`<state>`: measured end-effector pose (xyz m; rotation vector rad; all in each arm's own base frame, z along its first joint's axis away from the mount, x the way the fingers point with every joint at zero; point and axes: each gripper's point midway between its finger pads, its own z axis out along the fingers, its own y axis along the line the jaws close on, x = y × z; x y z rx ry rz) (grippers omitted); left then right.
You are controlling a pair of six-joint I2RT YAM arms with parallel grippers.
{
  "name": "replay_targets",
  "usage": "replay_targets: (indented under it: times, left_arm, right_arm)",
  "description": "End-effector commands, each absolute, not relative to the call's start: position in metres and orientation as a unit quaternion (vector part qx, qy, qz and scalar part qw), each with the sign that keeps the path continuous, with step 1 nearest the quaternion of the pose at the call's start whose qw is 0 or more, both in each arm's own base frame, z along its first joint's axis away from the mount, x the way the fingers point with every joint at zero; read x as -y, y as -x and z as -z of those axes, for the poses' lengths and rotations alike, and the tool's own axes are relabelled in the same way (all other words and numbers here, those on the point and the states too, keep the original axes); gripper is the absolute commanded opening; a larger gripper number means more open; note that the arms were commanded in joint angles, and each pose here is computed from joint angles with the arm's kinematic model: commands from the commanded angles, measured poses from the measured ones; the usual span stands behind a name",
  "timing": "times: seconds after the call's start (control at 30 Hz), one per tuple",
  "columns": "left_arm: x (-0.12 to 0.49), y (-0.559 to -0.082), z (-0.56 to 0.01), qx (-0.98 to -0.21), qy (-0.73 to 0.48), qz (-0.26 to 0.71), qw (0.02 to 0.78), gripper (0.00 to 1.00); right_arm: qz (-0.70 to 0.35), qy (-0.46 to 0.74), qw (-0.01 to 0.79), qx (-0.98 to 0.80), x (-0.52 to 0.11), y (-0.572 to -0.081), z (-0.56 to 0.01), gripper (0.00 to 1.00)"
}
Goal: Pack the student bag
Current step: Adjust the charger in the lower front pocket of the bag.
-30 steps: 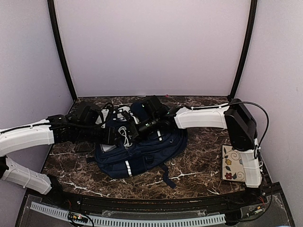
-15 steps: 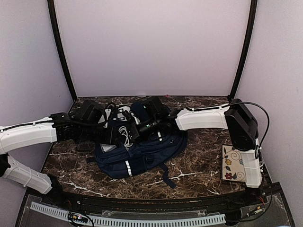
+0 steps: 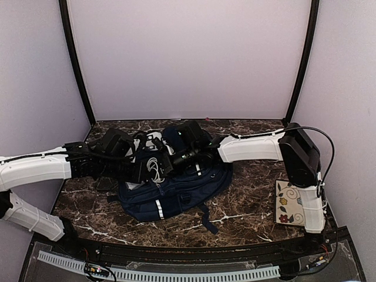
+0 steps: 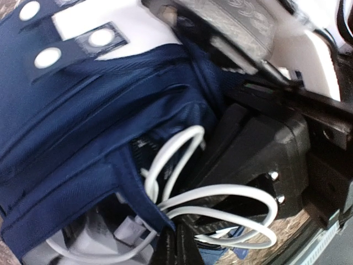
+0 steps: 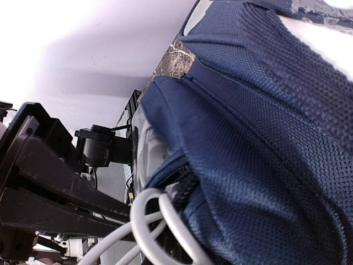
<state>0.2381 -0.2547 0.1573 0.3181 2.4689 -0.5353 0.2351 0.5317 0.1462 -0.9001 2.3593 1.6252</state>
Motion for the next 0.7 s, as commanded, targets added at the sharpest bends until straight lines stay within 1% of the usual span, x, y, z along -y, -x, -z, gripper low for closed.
replay_targets:
  times: [0.0,0.13,0.27,0.37,0.47,0.53,0.67]
  left_arm:
    - [0.230,-0.212,-0.127,-0.951,-0.133,0.154,0.234,0.00]
    - [0.235,-0.217,-0.150,-0.939,-0.131,0.178,0.265,0.00]
    - [0.245,-0.228,-0.192,-0.906,-0.148,0.203,0.340,0.00]
    - [0.264,-0.231,-0.224,-0.872,-0.178,0.237,0.390,0.00]
    - [0.281,-0.232,-0.244,-0.846,-0.200,0.274,0.412,0.00]
    - [0.290,-0.231,-0.255,-0.831,-0.211,0.292,0.423,0.00]
    - [0.300,-0.230,-0.265,-0.817,-0.220,0.313,0.432,0.00]
  right_arm:
    - [-0.500,0.278,0.046,-0.819,-0.523,-0.238,-0.090,0.00]
    - [-0.499,0.280,0.043,-0.819,-0.523,-0.237,-0.086,0.00]
    - [-0.500,0.284,0.034,-0.818,-0.530,-0.235,-0.082,0.00]
    - [-0.521,0.314,0.019,-0.793,-0.548,-0.220,-0.093,0.00]
    - [-0.544,0.332,0.014,-0.770,-0.558,-0.210,-0.106,0.00]
    - [-0.544,0.331,0.008,-0.771,-0.560,-0.210,-0.104,0.00]
    - [-0.507,0.309,-0.001,-0.804,-0.554,-0.223,-0.066,0.00]
